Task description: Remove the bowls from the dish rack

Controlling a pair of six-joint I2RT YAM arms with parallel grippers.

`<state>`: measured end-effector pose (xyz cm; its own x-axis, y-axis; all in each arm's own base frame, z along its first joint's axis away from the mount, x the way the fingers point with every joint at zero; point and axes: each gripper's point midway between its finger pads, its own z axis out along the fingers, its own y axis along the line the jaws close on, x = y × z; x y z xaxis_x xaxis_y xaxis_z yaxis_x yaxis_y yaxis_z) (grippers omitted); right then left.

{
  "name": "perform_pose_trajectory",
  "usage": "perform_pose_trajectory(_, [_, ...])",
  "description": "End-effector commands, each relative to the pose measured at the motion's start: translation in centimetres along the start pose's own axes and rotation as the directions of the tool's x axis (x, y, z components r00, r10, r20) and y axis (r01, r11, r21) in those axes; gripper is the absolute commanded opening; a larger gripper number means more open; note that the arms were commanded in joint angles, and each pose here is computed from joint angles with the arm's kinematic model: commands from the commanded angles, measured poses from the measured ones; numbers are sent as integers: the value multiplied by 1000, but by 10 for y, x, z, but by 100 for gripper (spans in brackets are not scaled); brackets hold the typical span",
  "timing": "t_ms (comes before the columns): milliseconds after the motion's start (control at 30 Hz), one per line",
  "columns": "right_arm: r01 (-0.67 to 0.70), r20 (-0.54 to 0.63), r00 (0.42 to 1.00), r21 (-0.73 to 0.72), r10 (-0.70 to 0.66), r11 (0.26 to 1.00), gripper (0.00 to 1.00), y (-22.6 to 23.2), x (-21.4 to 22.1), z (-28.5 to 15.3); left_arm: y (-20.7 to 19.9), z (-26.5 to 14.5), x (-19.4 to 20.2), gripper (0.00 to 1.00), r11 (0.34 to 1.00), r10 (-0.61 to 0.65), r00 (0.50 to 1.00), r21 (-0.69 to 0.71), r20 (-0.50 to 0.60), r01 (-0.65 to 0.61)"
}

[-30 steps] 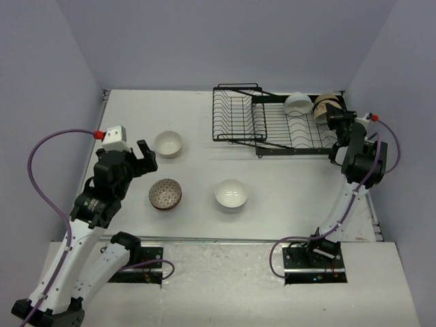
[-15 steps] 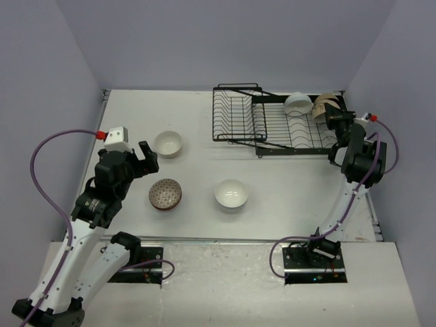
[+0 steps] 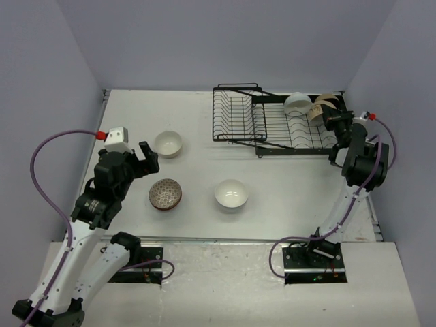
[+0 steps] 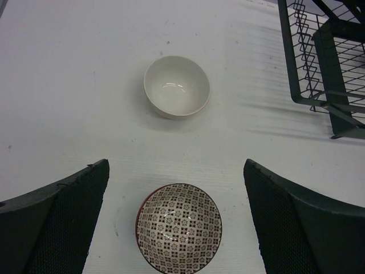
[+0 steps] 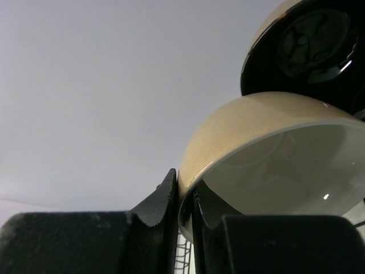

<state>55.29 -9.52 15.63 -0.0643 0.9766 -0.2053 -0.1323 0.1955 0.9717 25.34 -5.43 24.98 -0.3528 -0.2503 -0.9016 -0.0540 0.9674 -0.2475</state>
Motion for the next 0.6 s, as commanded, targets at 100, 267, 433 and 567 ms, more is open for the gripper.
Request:
perform_pose_trajectory(100, [214, 34, 974, -441, -222, 872, 0, 150, 7, -35, -6, 0, -8, 100, 999, 18, 999, 37, 39, -19])
perform_pose_trajectory(267, [246, -46, 950, -499, -309, 831, 0, 188, 37, -62, -10, 1, -9, 100, 998, 15, 999, 53, 35, -17])
perform_pose_trajectory(433, [246, -162, 916, -496, -368, 833, 0, 209, 79, -81, -15, -1, -14, 100, 998, -2, 999, 67, 39, -1])
perform_pose_trajectory(567, [354, -227, 812, -539, -537, 764, 0, 239, 139, -104, -30, -10, -29, 100, 991, -51, 998, 127, 31, 46])
